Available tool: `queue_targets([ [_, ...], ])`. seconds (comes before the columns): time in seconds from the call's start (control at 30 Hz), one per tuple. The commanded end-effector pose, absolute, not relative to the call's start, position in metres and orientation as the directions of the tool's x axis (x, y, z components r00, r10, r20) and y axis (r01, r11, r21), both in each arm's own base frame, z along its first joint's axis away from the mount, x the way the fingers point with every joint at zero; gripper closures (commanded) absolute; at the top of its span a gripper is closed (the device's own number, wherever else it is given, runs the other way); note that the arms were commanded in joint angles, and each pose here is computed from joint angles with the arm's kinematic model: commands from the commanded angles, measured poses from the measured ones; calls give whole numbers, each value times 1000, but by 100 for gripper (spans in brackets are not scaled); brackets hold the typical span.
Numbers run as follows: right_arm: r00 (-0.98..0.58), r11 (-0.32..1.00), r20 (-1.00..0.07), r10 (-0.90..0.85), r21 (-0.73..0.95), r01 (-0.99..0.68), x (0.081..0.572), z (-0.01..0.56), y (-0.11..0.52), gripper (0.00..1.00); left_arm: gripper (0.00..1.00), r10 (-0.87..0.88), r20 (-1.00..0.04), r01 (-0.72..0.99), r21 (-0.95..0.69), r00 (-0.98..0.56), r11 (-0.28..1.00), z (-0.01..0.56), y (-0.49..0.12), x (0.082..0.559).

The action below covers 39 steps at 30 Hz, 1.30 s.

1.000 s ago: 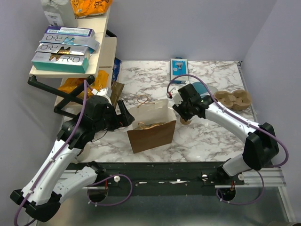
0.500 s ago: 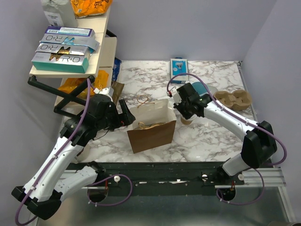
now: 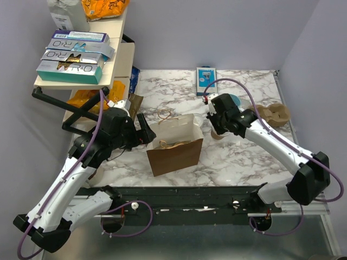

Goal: Pack the takeout coffee

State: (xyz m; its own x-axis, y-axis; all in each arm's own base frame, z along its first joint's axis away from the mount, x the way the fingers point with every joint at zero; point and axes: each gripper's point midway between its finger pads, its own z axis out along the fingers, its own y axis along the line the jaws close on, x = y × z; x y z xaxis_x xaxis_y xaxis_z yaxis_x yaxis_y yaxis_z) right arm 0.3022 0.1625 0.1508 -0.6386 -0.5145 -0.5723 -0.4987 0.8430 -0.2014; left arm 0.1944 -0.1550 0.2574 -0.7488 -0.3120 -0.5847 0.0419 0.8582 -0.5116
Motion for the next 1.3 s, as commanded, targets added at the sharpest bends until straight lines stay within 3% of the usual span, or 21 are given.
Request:
queue_targets([
  [0.0, -647, 891, -646, -405, -122, -436, 288, 182, 160, 99, 1, -329, -602, 61, -534, -727, 843, 274, -157, 195],
  [0.17, -592, 880, -712, -376, -75, -469, 274, 204, 162, 99, 1, -318, -594, 103, -566, -739, 818, 275, -169, 197],
  [0.27, -539, 878, -767, -348, -65, -474, 271, 226, 161, 99, 8, -291, -576, 104, -556, -764, 825, 268, -174, 196],
  [0.3, -527, 884, -781, -335, -66, -464, 271, 231, 159, 99, 21, -279, -570, 101, -544, -773, 833, 264, -174, 197],
  [0.4, -490, 896, -815, -308, -75, -438, 270, 248, 152, 99, 43, -231, -567, 123, -517, -791, 847, 260, -179, 197],
  [0.57, -474, 910, -832, -288, -83, -407, 267, 261, 144, 99, 58, -140, -545, 130, -429, -827, 894, 251, -179, 193],
  [0.7, -467, 921, -843, -267, -81, -381, 266, 268, 139, 99, 77, -80, -539, 164, -389, -838, 907, 248, -183, 193],
  [0.9, -426, 943, -876, -225, -86, -322, 261, 293, 123, 99, 89, -5, -575, 267, -387, -818, 882, 260, -198, 199],
  [1.07, -401, 955, -891, -211, -102, -277, 253, 308, 108, 99, 92, 132, -633, 457, -384, -763, 802, 269, -222, 202],
  [1.27, -368, 943, -902, -225, -106, -316, 247, 326, 109, 99, 96, 227, -639, 543, -354, -735, 761, 263, -241, 219],
])
